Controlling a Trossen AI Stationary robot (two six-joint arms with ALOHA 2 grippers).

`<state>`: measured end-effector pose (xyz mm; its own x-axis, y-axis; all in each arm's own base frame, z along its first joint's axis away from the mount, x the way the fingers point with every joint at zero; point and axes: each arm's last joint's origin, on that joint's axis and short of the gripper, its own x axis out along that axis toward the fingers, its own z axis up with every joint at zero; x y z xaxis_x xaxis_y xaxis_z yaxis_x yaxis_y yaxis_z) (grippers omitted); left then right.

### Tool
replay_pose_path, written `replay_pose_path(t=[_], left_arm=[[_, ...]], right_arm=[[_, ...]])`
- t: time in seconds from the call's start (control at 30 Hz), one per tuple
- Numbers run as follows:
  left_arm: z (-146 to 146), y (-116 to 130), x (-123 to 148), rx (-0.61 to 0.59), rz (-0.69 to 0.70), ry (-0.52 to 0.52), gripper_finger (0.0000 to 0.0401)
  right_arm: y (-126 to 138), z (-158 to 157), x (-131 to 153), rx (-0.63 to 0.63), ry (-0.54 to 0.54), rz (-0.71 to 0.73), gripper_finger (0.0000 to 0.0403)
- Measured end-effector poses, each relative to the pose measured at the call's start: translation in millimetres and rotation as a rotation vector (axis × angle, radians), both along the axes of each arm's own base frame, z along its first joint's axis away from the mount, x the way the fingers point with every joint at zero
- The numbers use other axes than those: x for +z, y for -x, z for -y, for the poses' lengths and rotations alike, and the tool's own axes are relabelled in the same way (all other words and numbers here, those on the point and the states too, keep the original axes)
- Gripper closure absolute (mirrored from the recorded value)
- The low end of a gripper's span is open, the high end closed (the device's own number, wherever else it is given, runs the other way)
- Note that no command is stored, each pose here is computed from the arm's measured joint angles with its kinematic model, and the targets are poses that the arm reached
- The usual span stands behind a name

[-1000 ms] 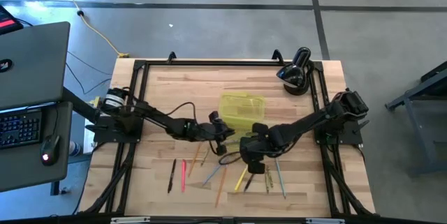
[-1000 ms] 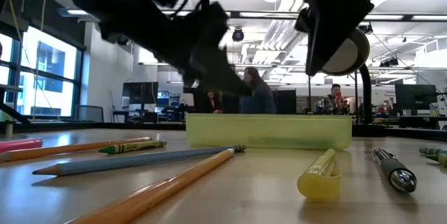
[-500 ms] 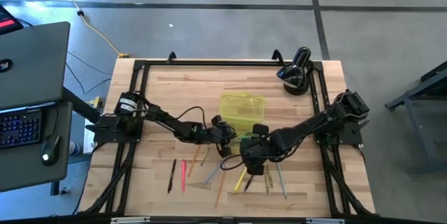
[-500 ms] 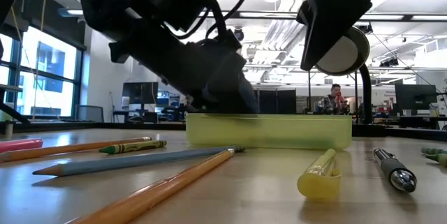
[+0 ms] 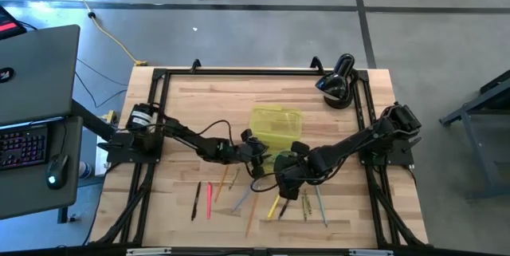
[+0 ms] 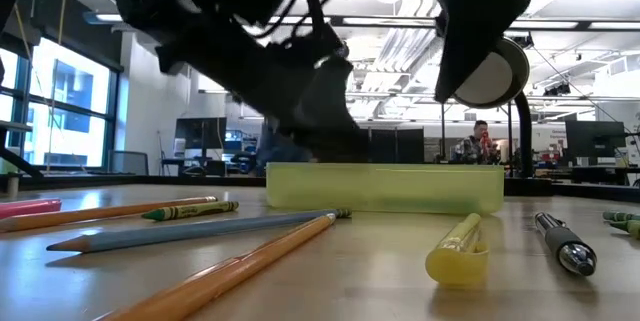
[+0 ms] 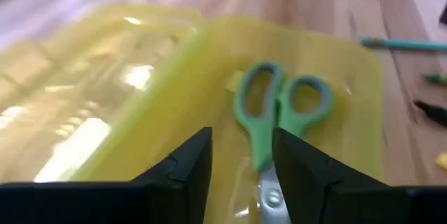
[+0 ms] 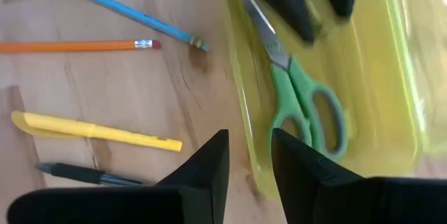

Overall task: Pick & place school supplies into a supply box
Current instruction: Put the blue pencil into the yellow supply box

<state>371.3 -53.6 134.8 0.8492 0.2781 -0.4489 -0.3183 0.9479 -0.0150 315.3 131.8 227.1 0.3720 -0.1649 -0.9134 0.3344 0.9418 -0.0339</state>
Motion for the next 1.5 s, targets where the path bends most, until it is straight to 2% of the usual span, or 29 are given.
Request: replay_pose_path(t=[0.2,0.37,0.53,0.7,1.0,1.23,1.37,1.5], left_arm=[[-1.8,4.9,35.1,-0.007,0.074,-0.075,0.0226],[-3.5,12.1,57.0,0.010,0.107,-0.082,0.0229],[-4.8,20.5,71.3,0.008,0.093,-0.089,0.0229],[-5.9,26.5,77.1,0.009,0.063,-0.094,0.0229],[-6.0,26.9,78.0,0.033,0.082,-0.043,0.0229],[-6.3,26.4,79.5,0.048,0.099,-0.046,0.0229],[-6.2,25.6,81.6,0.049,0.123,-0.041,0.0229],[-5.8,24.4,84.6,0.047,0.157,-0.033,0.0229]], right_arm=[[27.7,-16.9,-4.2,-0.147,-0.068,-0.175,0.0316],[50.5,-37.9,-5.0,-0.311,-0.112,-0.248,0.0316],[63.0,-48.7,-4.9,-0.345,-0.096,-0.272,0.0315],[67.1,-48.2,-4.1,-0.433,-0.031,-0.214,0.0315],[88.6,-75.8,-4.0,-0.589,-0.039,-0.052,0.0315],[96.5,-104.3,-21.0,-0.532,-0.075,-0.034,0.0315],[92.6,-113.6,-36.8,-0.581,-0.119,-0.075,0.0315],[89.9,-117.9,-56.4,-0.635,-0.089,-0.115,0.0315]])
